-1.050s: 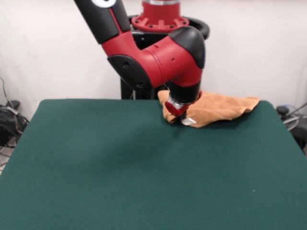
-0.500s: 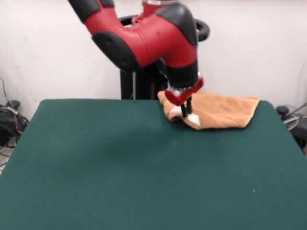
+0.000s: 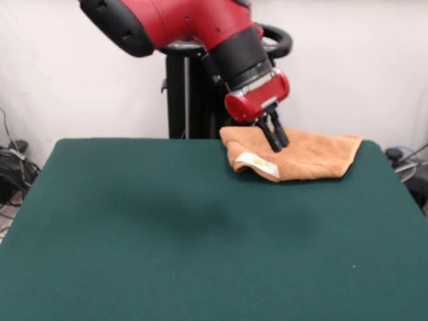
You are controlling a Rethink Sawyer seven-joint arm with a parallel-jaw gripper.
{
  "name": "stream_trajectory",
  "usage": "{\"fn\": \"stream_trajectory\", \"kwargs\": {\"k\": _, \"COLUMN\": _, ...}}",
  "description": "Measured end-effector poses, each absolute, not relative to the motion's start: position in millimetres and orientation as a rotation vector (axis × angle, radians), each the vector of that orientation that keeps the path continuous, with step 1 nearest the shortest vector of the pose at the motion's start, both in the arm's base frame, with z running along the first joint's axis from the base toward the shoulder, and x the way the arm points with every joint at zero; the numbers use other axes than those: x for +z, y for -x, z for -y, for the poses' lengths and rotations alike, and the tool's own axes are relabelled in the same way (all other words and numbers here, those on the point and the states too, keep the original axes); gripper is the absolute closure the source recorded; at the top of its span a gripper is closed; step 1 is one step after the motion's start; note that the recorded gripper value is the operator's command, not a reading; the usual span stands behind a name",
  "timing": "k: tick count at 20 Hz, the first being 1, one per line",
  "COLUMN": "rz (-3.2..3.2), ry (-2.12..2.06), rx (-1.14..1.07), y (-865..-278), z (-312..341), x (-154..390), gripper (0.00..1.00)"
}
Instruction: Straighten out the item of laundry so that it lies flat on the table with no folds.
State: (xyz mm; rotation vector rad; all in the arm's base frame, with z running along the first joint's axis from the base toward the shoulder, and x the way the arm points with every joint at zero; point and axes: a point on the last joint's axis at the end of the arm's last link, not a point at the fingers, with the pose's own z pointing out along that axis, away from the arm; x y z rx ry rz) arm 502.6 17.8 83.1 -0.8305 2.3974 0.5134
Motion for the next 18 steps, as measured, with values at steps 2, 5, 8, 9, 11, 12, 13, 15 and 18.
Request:
{"fn": "stream_trajectory", "kwargs": {"k": 2, "rz": -2.306, "ry": 0.814, "rx": 0.509, "y": -509, "z": -23, "x": 90, "gripper": 1.00}}
{"fn": "stream_trajectory", "kwargs": {"k": 5, "rz": -2.251, "ry": 0.843, "rx": 0.513, "y": -510, "z": -37, "x": 89, "gripper": 1.00}}
{"fn": "stream_trajectory", "kwargs": {"k": 8, "rz": -2.341, "ry": 0.940, "rx": 0.518, "y": -495, "z": -56, "x": 72, "gripper": 1.00}}
{"fn": "stream_trajectory", "kwargs": {"k": 9, "rz": -2.383, "ry": 0.982, "rx": 0.513, "y": -489, "z": -60, "x": 65, "gripper": 1.00}}
{"fn": "stream_trajectory", "kwargs": {"k": 11, "rz": -2.521, "ry": 1.116, "rx": 0.488, "y": -471, "z": -71, "x": 47, "gripper": 1.00}}
{"fn": "stream_trajectory", "kwargs": {"k": 12, "rz": -2.583, "ry": 1.179, "rx": 0.469, "y": -463, "z": -73, "x": 41, "gripper": 1.00}}
{"fn": "stream_trajectory", "kwargs": {"k": 13, "rz": -2.644, "ry": 1.244, "rx": 0.450, "y": -454, "z": -76, "x": 35, "gripper": 1.00}}
{"fn": "stream_trajectory", "kwargs": {"k": 15, "rz": -2.769, "ry": 1.376, "rx": 0.399, "y": -437, "z": -76, "x": 27, "gripper": 1.00}}
{"fn": "stream_trajectory", "kwargs": {"k": 18, "rz": -2.909, "ry": 1.530, "rx": 0.326, "y": -418, "z": -72, "x": 22, "gripper": 1.00}}
